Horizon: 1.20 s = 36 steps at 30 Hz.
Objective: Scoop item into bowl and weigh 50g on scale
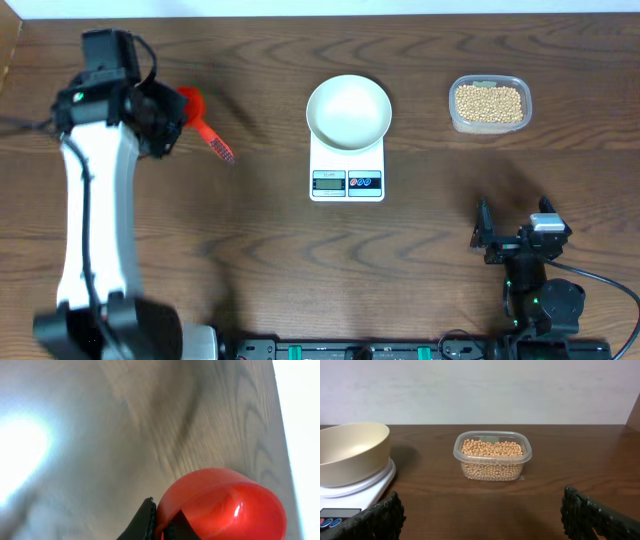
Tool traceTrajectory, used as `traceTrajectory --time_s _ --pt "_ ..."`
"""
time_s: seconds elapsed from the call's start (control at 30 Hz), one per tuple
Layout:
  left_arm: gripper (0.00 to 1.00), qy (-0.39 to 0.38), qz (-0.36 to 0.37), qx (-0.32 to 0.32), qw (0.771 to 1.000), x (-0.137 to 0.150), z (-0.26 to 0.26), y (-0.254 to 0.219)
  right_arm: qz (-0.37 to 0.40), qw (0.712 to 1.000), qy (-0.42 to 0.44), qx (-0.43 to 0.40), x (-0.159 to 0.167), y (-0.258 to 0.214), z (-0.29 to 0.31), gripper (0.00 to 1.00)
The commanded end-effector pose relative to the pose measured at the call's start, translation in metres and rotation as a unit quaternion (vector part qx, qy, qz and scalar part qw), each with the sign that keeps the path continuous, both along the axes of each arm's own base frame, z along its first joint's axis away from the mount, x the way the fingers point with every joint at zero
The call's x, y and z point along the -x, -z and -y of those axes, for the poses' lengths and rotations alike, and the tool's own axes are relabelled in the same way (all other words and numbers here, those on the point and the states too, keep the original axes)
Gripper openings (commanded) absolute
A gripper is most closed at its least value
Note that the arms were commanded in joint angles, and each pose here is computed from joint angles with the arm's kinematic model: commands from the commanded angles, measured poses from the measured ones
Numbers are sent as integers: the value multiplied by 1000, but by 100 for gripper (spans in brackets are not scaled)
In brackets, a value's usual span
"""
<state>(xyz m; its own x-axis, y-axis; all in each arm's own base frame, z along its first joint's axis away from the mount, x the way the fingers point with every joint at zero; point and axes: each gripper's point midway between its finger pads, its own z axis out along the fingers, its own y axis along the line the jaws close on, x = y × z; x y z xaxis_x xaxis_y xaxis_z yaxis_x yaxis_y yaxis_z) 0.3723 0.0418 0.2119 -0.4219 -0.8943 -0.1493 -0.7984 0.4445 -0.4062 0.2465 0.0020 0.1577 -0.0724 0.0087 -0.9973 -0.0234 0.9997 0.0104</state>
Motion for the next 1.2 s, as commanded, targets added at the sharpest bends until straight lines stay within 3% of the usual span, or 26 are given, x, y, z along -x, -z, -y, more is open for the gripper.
traceTrajectory --time_s 0.0,0.2,0.4,0.7,0.9,1.03,1.17 --pt "7 -119 -29 57 991 38 9 -17 0 1000 -8 -4 0 0 -4 99" --pt "7 -137 -83 71 985 92 29 -28 0 1000 -8 -4 0 0 -4 99" --pt "7 -117 -110 68 985 110 42 -28 1 1000 -8 -4 0 0 -4 99" --pt "7 -65 -139 56 987 110 66 -13 2 1000 -21 -14 1 -1 -8 99" --pt "7 -64 -149 53 985 105 67 -7 -17 980 -68 -186 2 -1 -29 99" --pt "7 -64 -154 52 985 102 67 -3 -19 964 -180 -197 13 -12 -65 99" --pt "8 -63 -159 52 984 101 68 0 -9 950 -201 -241 18 -31 -72 99"
